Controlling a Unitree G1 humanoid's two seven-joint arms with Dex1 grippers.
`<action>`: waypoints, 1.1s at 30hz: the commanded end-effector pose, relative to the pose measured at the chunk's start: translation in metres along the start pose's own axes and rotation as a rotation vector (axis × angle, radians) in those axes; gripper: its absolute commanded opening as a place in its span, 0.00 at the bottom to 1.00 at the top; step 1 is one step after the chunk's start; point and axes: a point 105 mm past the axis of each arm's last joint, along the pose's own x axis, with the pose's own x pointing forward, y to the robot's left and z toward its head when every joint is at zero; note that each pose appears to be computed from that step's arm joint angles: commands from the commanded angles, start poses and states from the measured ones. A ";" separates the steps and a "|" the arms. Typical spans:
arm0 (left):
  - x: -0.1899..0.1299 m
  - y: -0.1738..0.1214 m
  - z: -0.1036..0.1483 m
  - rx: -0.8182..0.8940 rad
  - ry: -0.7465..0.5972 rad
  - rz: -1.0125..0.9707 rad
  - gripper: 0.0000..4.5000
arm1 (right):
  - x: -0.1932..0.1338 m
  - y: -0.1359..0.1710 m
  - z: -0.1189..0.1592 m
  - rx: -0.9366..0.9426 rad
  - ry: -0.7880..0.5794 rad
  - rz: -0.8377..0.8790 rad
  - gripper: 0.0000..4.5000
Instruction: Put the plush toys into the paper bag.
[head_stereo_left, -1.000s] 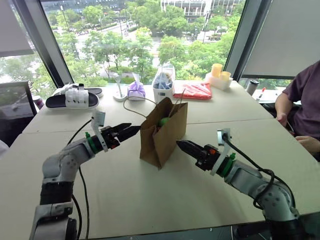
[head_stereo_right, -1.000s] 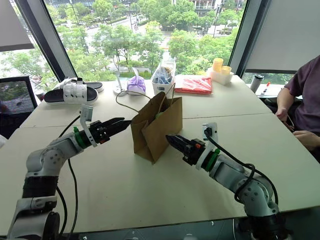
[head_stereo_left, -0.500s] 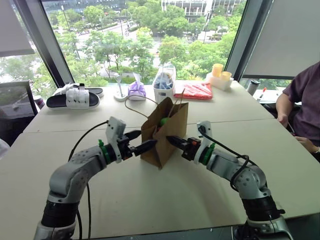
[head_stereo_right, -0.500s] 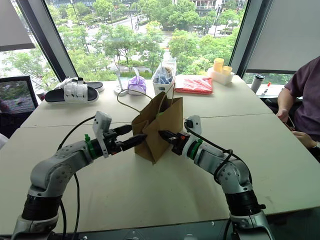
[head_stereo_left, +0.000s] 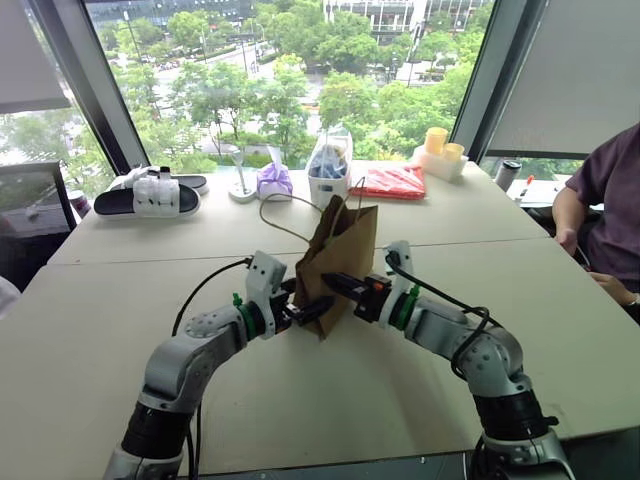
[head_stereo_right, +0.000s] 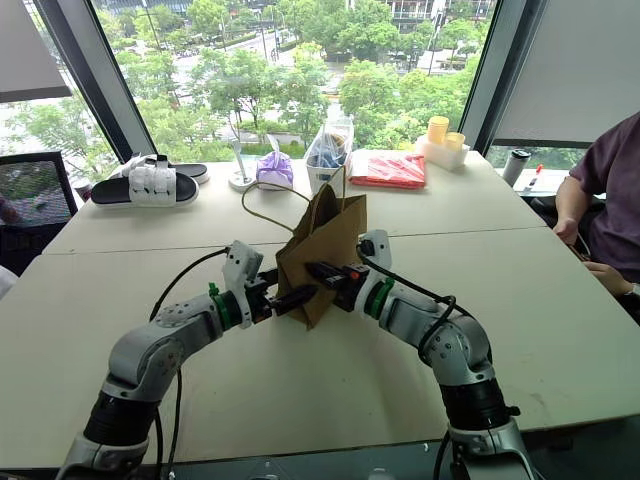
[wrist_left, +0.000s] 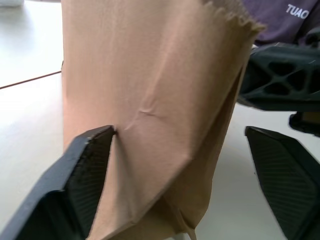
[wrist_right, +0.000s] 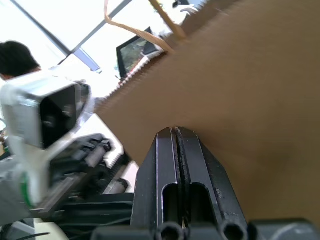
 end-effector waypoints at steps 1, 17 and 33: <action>0.003 -0.002 0.010 0.037 -0.036 -0.002 0.54 | -0.003 0.013 0.009 -0.019 -0.036 0.049 0.00; 0.001 -0.024 0.064 0.186 -0.179 -0.373 0.01 | -0.063 0.030 0.014 0.021 -0.058 0.175 0.00; 0.041 0.011 0.039 0.282 0.004 -0.560 0.01 | -0.107 0.055 -0.007 0.052 -0.055 0.099 0.00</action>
